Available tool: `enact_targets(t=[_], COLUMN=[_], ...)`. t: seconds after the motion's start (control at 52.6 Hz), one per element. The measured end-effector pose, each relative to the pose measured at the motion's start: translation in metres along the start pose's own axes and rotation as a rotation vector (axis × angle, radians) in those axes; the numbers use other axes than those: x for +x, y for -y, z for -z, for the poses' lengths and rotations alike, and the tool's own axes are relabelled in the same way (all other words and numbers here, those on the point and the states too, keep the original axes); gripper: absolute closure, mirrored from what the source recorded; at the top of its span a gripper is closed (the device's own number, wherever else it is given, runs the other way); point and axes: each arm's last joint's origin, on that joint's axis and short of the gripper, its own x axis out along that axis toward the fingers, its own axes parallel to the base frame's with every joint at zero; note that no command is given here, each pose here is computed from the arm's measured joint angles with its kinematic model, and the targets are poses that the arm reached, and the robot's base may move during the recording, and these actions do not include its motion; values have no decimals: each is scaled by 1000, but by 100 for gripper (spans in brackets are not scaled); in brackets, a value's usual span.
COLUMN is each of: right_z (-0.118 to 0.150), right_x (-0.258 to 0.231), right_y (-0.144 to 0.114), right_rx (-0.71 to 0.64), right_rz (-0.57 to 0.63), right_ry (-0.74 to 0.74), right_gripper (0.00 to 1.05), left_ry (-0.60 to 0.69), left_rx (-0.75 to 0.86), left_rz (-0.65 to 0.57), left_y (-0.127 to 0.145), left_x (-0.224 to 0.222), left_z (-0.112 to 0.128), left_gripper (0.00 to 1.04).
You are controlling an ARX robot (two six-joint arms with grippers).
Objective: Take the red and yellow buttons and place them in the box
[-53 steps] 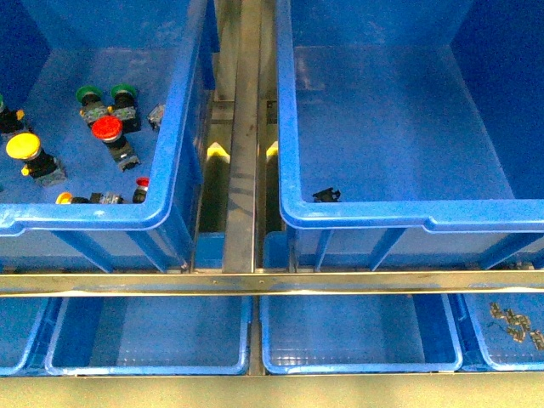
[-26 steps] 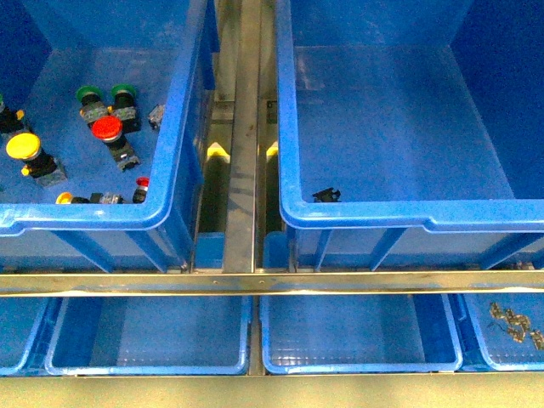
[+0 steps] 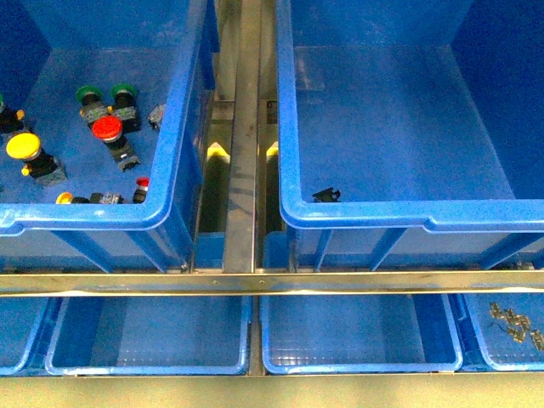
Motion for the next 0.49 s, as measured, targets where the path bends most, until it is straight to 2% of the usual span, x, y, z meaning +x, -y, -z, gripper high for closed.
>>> enact_targets(t=[0.361, 0.494], right_z=[0, 0], right_x=[0, 0], right_y=[0, 0], right_rx=[0, 0], right_rz=[0, 0], right_ry=[0, 0], right_gripper=[7, 7], left_ry=[-3, -403], left_rx=[-1, -136], left_rz=[-5, -321], left_y=[0, -2], left_x=[0, 9], left_z=[0, -5], left_gripper=[8, 8])
